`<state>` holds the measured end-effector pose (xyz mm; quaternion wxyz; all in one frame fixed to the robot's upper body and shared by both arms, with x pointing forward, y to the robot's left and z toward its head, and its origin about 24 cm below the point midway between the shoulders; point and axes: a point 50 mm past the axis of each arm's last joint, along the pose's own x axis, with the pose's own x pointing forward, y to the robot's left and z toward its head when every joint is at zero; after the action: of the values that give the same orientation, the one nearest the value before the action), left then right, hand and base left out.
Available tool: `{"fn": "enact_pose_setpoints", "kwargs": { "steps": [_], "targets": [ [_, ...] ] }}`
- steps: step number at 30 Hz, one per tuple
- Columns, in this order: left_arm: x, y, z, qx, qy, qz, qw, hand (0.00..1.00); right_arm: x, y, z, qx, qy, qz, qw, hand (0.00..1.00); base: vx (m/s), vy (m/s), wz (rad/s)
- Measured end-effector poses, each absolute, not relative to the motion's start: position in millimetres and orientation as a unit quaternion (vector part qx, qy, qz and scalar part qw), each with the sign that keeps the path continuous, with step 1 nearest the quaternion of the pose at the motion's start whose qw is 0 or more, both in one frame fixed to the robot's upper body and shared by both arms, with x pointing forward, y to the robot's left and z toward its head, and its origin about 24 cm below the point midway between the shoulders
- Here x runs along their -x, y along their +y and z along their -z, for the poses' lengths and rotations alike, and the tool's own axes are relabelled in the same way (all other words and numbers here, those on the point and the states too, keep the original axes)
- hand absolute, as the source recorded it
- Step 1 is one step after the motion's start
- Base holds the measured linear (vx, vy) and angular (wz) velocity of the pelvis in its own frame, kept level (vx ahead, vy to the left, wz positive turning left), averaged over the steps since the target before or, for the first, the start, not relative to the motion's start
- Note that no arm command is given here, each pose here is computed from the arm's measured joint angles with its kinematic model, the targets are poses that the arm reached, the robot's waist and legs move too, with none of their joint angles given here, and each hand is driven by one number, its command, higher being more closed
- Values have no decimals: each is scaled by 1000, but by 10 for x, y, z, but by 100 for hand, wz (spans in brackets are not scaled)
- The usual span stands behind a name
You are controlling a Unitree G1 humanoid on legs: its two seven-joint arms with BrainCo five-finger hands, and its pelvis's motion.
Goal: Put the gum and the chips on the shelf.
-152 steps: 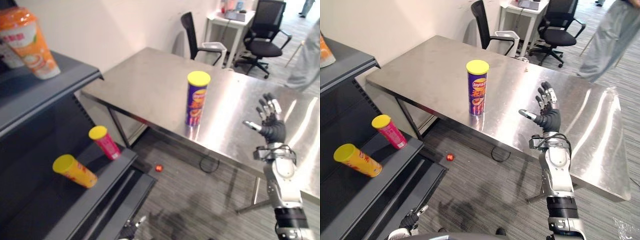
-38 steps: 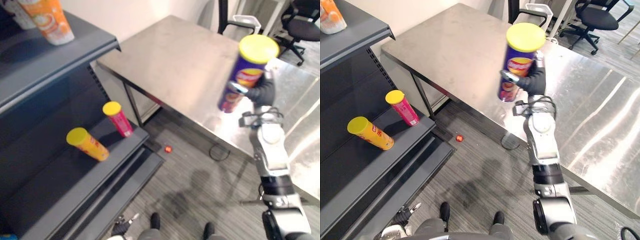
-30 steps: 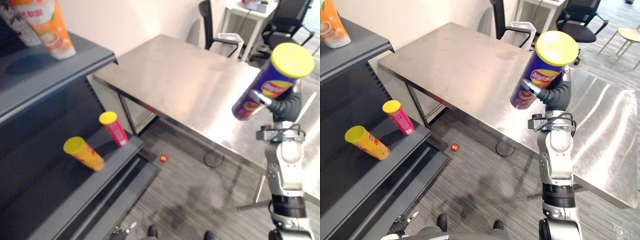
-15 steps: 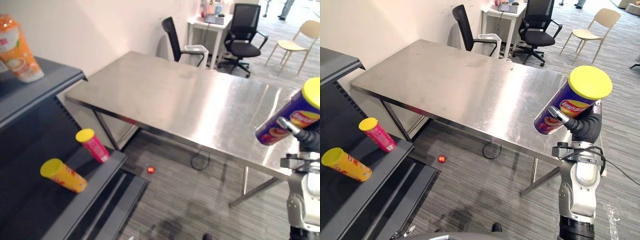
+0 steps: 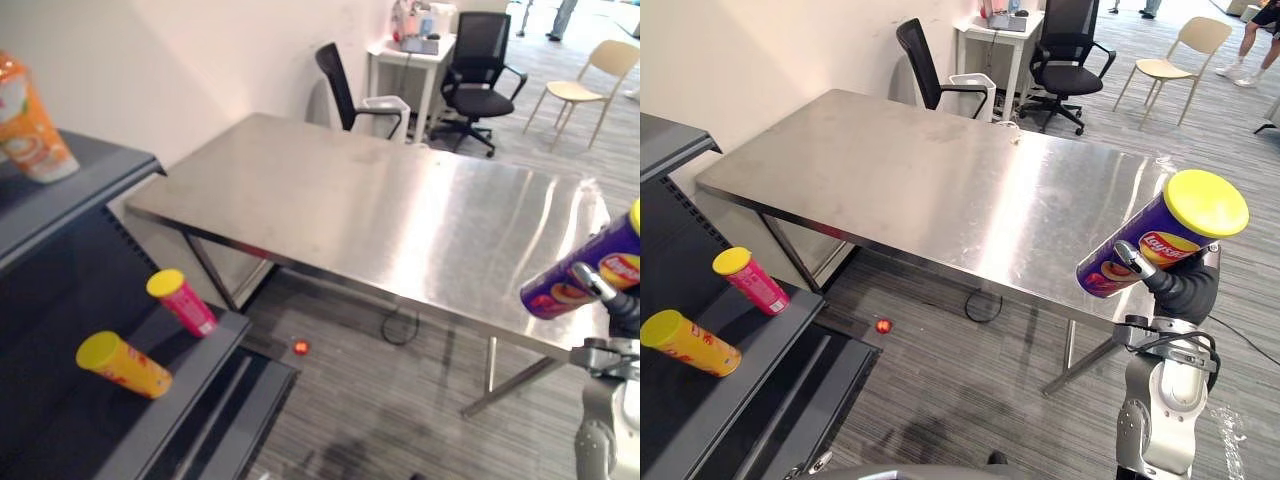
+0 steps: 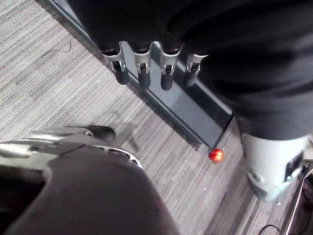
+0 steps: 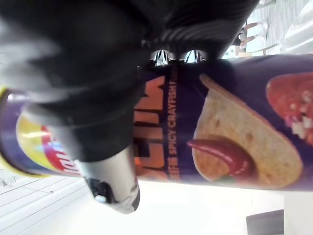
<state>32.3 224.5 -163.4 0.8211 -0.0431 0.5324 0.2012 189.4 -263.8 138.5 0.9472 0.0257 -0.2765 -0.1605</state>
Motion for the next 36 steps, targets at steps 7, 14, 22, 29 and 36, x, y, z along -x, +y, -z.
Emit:
{"fn": "enact_pose_setpoints", "kwargs": {
  "steps": [7,14,22,29,36],
  "targets": [
    [-423,2249,1611,63,512,-214,830,0,-2044,-2263,-1403,-68,-284,80,953,100,-87,-74,92],
    [-331,2115,1656,113,520,-245,811,0,-2291,-2220,-1542,-84,-311,80,943,100,-70,-100,91],
    [-273,2040,1668,136,520,-250,805,0,-2224,-2487,-1441,-73,-293,159,940,100,-58,2,121],
    [-137,2122,1685,142,539,-276,783,0,-2175,-2481,-1338,-81,-279,187,939,100,-75,128,55],
    [-321,2198,1660,119,526,-260,801,0,-2163,-2457,-1280,-75,-264,204,940,100,-20,83,4]
  ]
}}
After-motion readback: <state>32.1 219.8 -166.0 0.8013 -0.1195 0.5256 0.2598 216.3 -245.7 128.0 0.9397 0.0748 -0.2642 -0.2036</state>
